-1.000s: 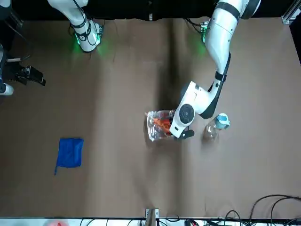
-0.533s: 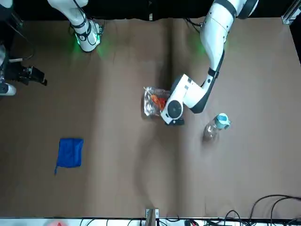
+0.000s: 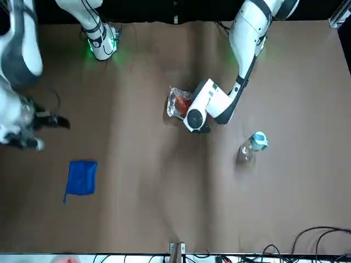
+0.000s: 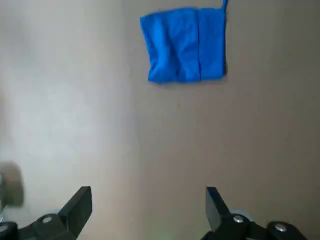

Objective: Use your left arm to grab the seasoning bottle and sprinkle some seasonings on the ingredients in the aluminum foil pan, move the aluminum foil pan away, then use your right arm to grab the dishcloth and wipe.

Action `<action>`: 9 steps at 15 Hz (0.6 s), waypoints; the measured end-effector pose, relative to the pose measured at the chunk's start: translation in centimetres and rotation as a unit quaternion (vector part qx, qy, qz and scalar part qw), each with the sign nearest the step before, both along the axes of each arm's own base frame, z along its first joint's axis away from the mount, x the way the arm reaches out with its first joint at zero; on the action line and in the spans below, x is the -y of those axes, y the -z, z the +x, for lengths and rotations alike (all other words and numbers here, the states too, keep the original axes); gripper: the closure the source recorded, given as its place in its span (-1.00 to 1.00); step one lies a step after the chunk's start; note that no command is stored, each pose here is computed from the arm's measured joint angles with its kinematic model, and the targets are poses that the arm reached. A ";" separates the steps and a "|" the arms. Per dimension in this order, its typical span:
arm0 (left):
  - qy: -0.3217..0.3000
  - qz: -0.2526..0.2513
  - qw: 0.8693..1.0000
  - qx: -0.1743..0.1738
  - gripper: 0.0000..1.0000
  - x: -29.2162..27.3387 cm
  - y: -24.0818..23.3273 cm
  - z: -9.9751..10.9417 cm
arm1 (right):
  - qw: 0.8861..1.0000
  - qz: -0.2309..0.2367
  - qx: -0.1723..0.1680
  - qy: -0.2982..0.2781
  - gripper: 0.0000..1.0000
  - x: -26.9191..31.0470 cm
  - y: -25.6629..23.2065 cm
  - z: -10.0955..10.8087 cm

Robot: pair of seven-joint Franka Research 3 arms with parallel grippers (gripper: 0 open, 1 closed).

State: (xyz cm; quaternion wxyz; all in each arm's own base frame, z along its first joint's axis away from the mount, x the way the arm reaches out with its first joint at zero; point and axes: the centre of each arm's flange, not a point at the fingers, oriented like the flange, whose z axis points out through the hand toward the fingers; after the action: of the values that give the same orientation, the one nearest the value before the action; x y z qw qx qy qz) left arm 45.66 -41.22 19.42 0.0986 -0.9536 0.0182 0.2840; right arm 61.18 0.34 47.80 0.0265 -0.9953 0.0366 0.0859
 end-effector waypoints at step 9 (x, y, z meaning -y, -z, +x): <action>-0.017 -0.014 0.982 0.187 -0.97 -8.7 -17.9 11.3 | 0.996 -0.029 0.084 -0.011 -0.96 0.4 20.3 7.9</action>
State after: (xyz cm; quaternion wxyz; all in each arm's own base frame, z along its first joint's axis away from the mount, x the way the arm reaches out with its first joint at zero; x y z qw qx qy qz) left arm 56.99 -32.55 37.28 0.0821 -0.9913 -0.0132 0.1022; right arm 69.06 -0.03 27.46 -0.0004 -0.9997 0.0255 0.0012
